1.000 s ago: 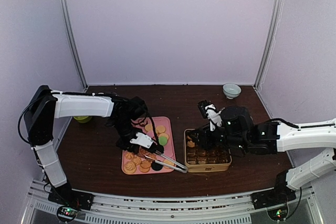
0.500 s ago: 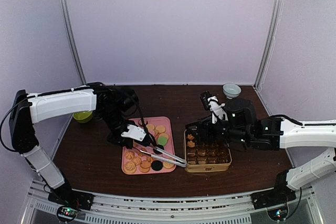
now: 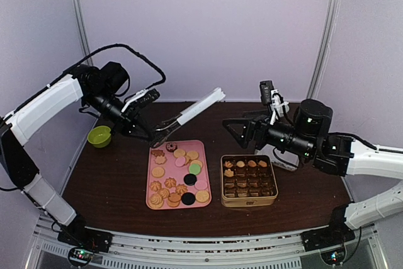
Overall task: Pack the cookies
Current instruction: Pass from the left arm to the right
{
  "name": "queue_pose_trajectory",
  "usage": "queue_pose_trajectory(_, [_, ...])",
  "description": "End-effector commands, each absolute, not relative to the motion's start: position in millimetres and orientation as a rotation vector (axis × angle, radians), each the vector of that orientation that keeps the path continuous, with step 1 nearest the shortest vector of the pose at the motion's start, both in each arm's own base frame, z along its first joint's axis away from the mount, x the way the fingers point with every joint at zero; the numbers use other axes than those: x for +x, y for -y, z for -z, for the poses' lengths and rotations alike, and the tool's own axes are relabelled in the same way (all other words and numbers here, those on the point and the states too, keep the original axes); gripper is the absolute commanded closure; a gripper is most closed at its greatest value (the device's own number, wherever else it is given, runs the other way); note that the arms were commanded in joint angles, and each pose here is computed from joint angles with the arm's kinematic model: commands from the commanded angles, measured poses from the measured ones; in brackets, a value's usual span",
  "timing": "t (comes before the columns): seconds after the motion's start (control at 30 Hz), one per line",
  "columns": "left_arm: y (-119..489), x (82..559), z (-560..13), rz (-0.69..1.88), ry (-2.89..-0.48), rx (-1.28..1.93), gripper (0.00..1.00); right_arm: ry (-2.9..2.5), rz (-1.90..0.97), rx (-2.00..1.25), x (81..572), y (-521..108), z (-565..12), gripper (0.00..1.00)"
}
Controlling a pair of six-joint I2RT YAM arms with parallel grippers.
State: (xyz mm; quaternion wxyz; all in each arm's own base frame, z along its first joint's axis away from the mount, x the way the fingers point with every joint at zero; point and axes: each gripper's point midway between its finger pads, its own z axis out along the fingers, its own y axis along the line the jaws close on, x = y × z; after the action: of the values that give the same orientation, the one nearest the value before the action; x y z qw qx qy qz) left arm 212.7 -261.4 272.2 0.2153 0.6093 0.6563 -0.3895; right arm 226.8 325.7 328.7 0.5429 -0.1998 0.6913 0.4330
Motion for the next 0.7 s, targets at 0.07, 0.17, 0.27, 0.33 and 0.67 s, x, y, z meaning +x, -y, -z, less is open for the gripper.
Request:
queue_pose_trajectory(0.07, [284,193,-337,1.495,-1.663,1.491,1.0,-1.467,-1.274,-0.588,210,-361,-378,0.01])
queue_pose_trajectory(0.17, [285,191,-341,1.53,-1.645,1.48,1.0,-1.441,-1.331,-0.594,214,-372,-385,0.02])
queue_pose_trajectory(0.27, [285,189,-340,1.556,-1.641,1.473,1.0,-1.401,-1.401,-0.61,215,-383,-396,0.03])
queue_pose_trajectory(0.33, [285,188,-338,1.564,-1.642,1.471,1.0,-1.391,-1.427,-0.628,217,-390,-401,0.05])
queue_pose_trajectory(0.67, [284,192,-318,1.502,-1.685,1.484,1.0,-1.426,-1.538,-0.67,231,-412,-406,0.22])
